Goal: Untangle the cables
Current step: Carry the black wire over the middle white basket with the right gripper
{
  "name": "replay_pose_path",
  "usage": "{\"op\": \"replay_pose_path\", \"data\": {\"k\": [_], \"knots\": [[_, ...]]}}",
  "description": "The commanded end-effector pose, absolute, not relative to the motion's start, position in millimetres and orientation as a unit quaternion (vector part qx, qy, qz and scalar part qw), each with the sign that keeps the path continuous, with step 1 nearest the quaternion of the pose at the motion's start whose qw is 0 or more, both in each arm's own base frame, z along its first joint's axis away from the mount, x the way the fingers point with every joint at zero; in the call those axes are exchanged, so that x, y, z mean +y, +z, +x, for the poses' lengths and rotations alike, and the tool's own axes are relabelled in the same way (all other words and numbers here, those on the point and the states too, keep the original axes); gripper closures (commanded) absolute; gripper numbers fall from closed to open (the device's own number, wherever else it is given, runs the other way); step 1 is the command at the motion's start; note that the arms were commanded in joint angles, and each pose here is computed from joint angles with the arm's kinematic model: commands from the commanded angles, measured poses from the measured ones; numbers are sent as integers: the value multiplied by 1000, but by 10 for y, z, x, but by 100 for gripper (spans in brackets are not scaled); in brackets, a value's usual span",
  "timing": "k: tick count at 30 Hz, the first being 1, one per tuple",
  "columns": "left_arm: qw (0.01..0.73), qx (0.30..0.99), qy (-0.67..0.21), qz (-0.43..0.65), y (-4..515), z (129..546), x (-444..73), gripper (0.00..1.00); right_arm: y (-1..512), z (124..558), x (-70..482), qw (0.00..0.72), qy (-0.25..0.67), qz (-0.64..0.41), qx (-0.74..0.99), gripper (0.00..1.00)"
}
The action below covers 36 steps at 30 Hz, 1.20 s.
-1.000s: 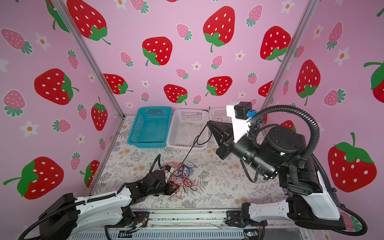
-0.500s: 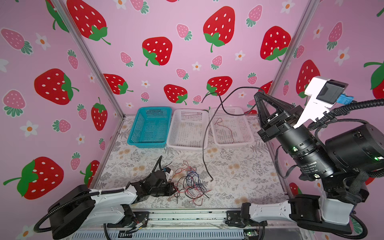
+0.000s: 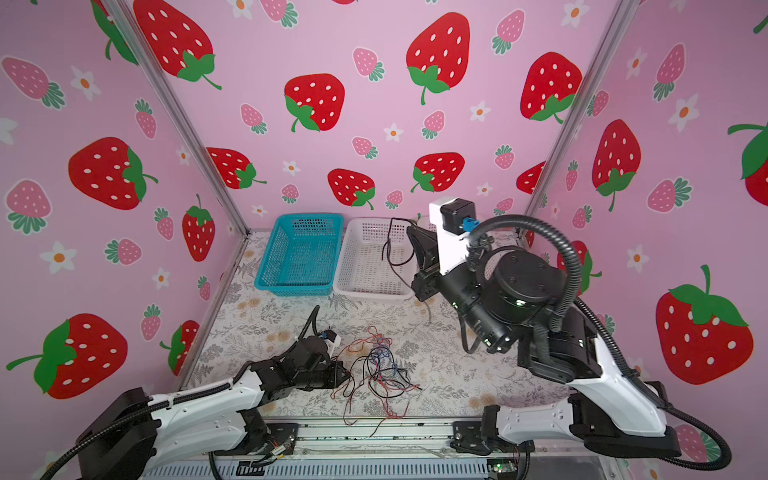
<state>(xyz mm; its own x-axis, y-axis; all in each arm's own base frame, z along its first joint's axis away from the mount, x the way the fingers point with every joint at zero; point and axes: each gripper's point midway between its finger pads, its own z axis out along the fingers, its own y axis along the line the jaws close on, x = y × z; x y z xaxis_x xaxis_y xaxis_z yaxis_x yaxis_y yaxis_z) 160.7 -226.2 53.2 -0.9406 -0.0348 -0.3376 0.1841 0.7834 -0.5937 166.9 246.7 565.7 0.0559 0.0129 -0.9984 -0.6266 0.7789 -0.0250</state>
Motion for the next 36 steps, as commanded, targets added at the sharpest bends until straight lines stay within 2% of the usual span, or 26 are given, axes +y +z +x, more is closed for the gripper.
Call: {"op": "replay_pose_path", "data": {"k": [1, 22, 28, 36], "knots": [[189, 923, -333, 42, 762, 1689, -2290, 100, 5690, 1852, 2527, 687, 252, -230, 641, 100], [224, 904, -361, 50, 1055, 1713, -2307, 100, 4808, 3602, 3098, 587, 335, -235, 699, 100], [229, 902, -364, 47, 1087, 1716, -2297, 100, 4385, 3949, 3197, 573, 310, -235, 721, 100], [232, 899, -368, 44, 1130, 1698, -2279, 100, 3580, 4345, 3190, 550, 248, -216, 767, 100]]}}
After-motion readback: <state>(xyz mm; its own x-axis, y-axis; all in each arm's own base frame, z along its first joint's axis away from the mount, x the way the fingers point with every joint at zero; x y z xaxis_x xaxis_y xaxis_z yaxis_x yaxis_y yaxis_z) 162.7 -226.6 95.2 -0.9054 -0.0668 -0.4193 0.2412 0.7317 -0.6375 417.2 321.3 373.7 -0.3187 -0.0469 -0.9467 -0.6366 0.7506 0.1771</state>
